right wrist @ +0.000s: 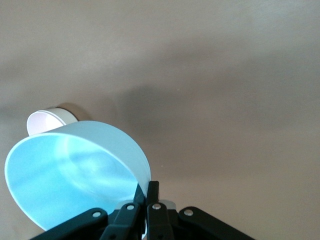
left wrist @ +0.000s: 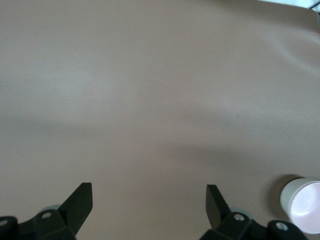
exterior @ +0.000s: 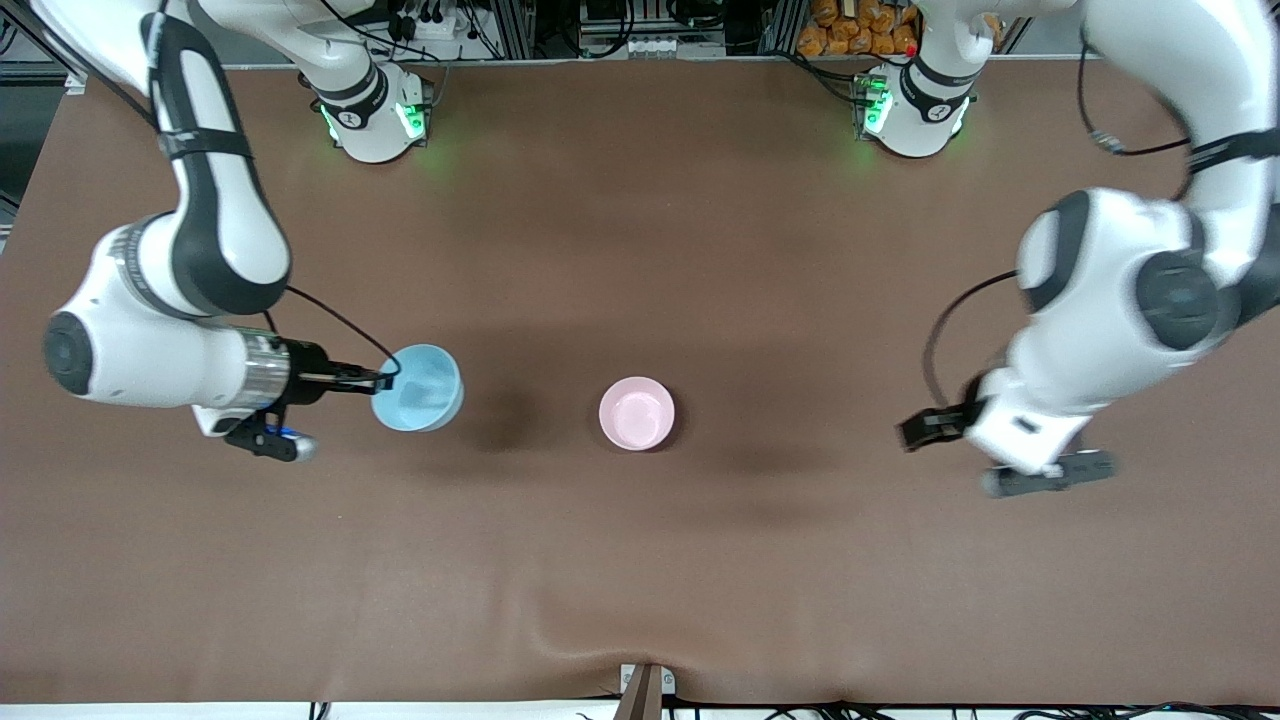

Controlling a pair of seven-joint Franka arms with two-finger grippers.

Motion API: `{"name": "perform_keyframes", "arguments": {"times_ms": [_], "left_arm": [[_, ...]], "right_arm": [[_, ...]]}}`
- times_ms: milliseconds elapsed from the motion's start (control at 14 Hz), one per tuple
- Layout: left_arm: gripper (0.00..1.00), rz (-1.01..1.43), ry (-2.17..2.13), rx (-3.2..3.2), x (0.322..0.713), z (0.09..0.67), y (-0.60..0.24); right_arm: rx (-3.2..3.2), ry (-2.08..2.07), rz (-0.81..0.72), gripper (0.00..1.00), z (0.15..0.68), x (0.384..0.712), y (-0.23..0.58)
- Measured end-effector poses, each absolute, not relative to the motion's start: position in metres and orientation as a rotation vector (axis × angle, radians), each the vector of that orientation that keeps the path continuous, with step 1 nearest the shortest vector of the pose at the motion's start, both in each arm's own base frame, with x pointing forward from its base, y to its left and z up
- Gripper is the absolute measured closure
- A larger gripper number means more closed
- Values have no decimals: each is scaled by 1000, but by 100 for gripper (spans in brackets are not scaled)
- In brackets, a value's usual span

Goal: Stack pink and blue bowls on white bowl
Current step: 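Carry the blue bowl with the right gripper and lower it onto the pink bowl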

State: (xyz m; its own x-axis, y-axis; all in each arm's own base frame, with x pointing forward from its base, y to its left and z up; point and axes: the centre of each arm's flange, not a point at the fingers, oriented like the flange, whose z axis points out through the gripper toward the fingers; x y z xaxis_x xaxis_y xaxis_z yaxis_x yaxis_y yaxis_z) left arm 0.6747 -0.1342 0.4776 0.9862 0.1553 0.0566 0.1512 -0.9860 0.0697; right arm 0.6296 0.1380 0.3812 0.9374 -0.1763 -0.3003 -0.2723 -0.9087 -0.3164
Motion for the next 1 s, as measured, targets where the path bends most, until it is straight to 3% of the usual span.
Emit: {"name": "perform_keyframes", "arguments": {"times_ms": [286, 714, 1000], "left_arm": [[0, 47, 133, 3119, 642, 546, -91], [0, -1, 25, 3151, 557, 660, -56], [0, 2, -35, 3153, 531, 686, -43]], "right_arm": [[-2672, 398, 392, 98, 355, 620, 226], [-2634, 626, 421, 98, 316, 586, 340], [-2625, 758, 367, 98, 287, 563, 396]]}}
